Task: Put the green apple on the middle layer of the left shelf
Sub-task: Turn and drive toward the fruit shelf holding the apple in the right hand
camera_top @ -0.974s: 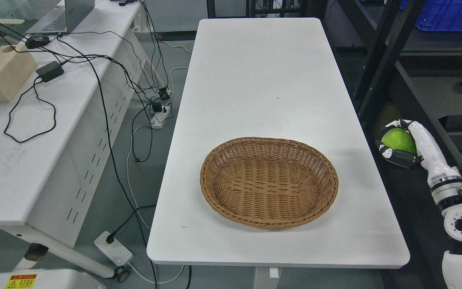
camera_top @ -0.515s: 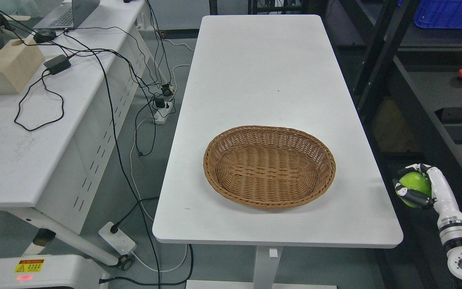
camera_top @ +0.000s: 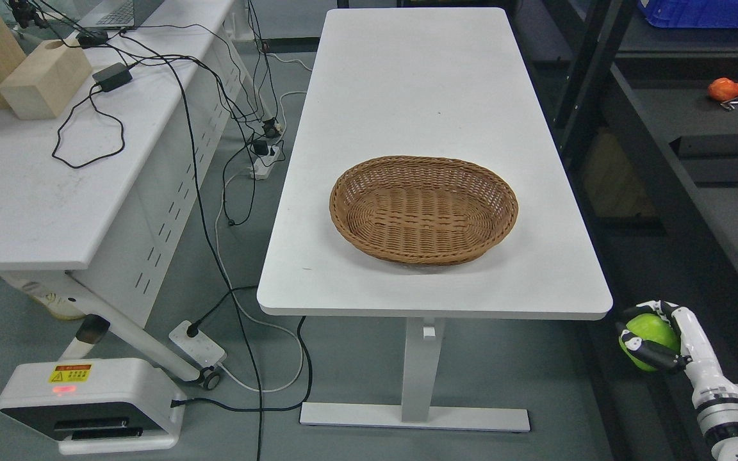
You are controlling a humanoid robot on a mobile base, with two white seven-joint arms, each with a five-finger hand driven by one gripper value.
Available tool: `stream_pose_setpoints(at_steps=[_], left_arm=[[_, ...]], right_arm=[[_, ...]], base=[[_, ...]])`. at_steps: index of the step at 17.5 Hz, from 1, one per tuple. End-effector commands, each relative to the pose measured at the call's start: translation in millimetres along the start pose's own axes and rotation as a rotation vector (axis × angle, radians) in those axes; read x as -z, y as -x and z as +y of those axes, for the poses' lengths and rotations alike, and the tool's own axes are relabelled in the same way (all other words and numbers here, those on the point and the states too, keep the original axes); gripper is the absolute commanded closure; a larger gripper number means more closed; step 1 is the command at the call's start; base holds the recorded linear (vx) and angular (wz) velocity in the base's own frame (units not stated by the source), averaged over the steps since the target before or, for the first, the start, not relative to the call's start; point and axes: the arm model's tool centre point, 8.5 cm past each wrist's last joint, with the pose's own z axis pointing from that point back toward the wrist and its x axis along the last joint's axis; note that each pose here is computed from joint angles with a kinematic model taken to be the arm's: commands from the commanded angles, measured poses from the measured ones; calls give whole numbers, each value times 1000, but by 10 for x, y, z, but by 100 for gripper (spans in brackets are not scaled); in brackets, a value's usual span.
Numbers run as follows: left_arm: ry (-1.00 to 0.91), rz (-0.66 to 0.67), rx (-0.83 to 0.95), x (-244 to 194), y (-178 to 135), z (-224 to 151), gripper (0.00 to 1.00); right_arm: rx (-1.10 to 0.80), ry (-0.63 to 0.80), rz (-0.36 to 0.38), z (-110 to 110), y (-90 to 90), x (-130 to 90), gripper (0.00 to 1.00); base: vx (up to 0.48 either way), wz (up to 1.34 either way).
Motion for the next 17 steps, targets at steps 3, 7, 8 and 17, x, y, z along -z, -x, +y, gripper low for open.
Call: stream_pose_setpoints(at_steps=[3, 7, 8, 17], left_arm=[[-16, -1, 1, -15, -2, 111, 0], [-18, 0, 1, -15, 0, 112, 0], [-16, -1, 1, -15, -2, 111, 0], [-18, -1, 1, -15, -2, 112, 0]], right_arm=[[-22, 159, -322, -324, -247, -277, 100], [-93, 225, -499, -348, -338, -460, 100], [-97, 235, -522, -341, -329, -516, 100], [9, 242, -563, -144, -312, -629, 100]], base=[[-197, -240], [-225, -280], [-266, -72], [-270, 145]])
